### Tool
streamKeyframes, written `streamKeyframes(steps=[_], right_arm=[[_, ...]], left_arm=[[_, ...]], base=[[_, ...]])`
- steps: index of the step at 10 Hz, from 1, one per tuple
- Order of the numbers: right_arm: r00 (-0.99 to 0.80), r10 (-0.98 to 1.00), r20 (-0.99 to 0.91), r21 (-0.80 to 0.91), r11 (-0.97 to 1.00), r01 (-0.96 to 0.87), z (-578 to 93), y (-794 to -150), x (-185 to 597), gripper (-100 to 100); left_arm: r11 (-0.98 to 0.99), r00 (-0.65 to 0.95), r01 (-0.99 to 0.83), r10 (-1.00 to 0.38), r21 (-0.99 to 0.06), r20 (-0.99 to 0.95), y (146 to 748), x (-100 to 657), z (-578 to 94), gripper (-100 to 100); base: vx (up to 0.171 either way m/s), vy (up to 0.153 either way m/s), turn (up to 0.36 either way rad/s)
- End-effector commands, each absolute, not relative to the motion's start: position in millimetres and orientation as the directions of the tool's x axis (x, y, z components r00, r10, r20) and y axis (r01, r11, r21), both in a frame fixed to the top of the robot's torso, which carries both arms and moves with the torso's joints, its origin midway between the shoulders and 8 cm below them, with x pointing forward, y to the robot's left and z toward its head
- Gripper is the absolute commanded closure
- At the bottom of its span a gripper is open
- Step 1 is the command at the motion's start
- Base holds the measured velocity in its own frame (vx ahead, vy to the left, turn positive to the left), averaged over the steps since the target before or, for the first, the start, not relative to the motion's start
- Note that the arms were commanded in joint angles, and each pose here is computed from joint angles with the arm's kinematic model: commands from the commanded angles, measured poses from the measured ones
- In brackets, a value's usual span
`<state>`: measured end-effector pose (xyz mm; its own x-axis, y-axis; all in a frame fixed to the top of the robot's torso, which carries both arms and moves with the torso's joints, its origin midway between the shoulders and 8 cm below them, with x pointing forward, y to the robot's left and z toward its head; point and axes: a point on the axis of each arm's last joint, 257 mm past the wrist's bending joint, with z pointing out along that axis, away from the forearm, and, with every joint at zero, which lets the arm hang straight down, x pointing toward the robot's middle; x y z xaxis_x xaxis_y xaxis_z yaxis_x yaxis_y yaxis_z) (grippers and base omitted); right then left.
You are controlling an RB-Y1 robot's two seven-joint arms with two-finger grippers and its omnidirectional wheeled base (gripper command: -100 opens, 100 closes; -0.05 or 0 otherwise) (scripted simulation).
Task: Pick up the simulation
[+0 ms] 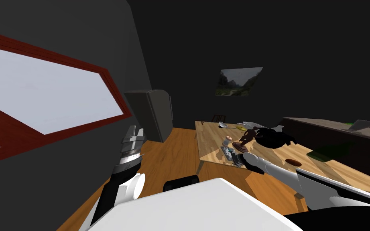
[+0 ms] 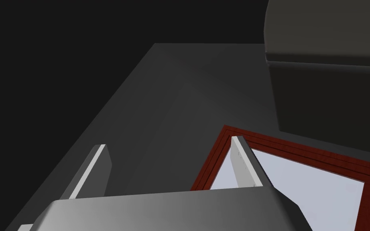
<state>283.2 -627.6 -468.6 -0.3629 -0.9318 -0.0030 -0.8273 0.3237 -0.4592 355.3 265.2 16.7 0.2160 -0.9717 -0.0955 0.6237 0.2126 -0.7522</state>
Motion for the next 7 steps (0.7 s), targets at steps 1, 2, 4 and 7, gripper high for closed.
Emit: streamKeyframes(steps=[1, 2, 4, 7], right_arm=[[-0.388, -0.922, -0.004, -0.450, 0.348, -0.822, -476, -631, 264, -100], [-0.388, -0.922, -0.004, -0.450, 0.348, -0.822, -476, -631, 264, -100], [-0.404, -0.915, -0.009, -0.448, 0.365, -0.816, -481, -630, 249, -100], [-0.430, -0.903, -0.012, -0.445, 0.390, -0.806, -485, -633, 230, -100]], left_arm=[[0.213, 0.216, 0.624, -0.972, -0.752, -0.096, 265, 355, 17, 0], [0.213, 0.216, 0.624, -0.972, -0.752, -0.096, 265, 355, 17, 0], [0.213, 0.216, 0.624, -0.972, -0.752, -0.096, 265, 355, 17, 0], [0.213, 0.216, 0.624, -0.972, -0.752, -0.096, 265, 355, 17, 0]], base=[[0.020, -0.021, 0.108], [0.012, -0.011, -0.019], [0.008, -0.004, 0.069], [0.015, -0.016, 0.117]])
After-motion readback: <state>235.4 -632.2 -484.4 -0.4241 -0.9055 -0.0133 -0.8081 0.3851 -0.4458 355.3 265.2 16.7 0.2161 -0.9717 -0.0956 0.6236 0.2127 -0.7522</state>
